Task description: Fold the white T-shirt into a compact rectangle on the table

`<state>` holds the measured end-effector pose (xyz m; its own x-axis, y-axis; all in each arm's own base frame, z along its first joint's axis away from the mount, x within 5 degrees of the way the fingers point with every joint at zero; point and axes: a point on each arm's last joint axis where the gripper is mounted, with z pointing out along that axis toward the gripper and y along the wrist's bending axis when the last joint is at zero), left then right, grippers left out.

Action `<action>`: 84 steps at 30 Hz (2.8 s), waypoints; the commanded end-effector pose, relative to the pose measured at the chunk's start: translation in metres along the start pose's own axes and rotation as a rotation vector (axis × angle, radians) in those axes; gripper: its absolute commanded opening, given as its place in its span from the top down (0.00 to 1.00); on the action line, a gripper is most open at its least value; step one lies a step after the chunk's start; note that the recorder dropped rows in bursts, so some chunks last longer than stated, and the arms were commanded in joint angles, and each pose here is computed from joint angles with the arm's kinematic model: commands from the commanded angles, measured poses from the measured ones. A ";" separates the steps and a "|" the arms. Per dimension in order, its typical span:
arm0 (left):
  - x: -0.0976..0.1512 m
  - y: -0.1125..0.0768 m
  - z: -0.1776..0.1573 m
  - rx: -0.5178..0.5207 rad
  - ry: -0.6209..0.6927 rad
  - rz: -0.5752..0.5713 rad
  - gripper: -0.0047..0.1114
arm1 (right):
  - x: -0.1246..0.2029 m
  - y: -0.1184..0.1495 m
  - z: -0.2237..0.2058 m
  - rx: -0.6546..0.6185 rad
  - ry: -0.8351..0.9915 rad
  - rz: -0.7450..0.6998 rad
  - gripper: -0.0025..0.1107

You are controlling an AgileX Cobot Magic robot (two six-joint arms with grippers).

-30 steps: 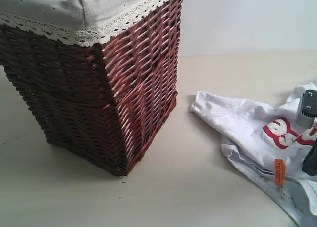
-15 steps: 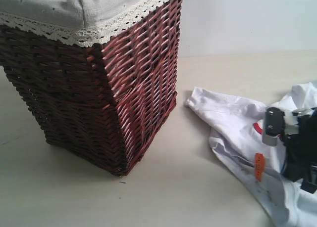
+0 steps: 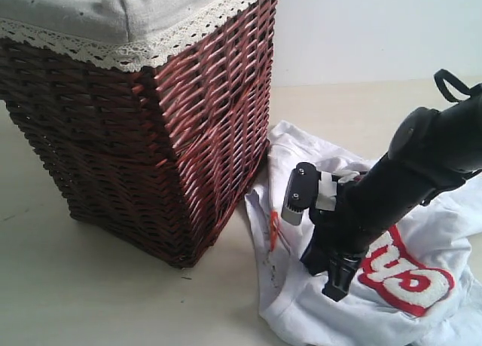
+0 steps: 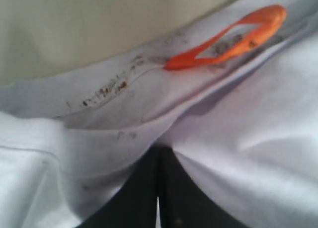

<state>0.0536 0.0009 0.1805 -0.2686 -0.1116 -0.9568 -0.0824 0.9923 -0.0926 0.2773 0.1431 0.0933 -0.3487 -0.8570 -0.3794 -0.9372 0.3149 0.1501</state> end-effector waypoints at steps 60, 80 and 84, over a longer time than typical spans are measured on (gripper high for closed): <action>0.000 -0.001 0.000 0.010 -0.010 -0.007 0.96 | 0.149 -0.049 -0.209 0.605 -0.287 0.119 0.98; 0.000 -0.001 0.000 0.010 -0.010 -0.007 0.96 | 0.098 -0.012 -0.268 0.721 -0.753 0.161 0.98; 0.000 -0.001 0.000 0.010 -0.010 -0.007 0.96 | 0.108 0.004 -0.245 0.505 -0.490 0.015 0.98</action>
<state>0.0536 0.0009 0.1805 -0.2686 -0.1116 -0.9568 -0.0824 0.9923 -0.0926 0.2519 -0.0513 0.2882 -0.1848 -0.4827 -0.8561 -0.6636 0.7038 -0.2536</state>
